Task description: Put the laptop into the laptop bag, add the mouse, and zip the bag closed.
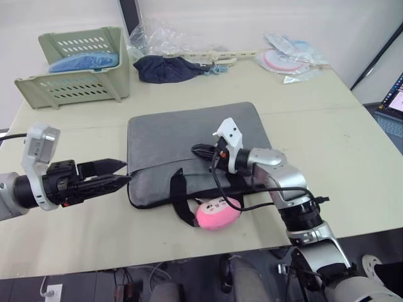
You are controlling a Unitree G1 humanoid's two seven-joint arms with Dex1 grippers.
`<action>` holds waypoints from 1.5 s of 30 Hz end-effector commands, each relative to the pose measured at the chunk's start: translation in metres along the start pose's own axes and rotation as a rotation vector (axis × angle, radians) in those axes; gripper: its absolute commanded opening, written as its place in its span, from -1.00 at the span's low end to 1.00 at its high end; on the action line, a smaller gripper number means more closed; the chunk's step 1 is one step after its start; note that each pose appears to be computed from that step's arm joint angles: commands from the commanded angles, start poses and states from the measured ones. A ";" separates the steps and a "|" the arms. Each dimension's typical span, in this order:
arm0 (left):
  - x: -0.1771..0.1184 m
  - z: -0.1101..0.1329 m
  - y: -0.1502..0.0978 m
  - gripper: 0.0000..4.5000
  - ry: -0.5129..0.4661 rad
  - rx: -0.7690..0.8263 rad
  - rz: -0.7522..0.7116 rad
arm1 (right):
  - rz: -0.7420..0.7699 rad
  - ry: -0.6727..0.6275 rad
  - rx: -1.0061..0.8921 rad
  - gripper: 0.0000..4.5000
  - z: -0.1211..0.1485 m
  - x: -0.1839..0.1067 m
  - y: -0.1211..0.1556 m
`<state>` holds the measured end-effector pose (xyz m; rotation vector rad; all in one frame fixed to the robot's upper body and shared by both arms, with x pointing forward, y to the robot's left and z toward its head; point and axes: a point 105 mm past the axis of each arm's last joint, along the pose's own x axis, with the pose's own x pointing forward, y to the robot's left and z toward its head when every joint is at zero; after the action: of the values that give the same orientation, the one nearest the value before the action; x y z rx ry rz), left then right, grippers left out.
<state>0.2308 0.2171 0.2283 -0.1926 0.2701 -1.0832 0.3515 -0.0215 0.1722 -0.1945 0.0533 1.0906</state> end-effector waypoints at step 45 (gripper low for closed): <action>0.177 0.009 0.079 0.34 -0.110 0.377 -0.288 | -0.234 0.119 -0.210 -1.00 0.105 -0.142 0.015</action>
<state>0.3785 0.1033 0.1853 0.0165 -0.0303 -1.3497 0.2727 -0.1171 0.2830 -0.4195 0.0684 0.8788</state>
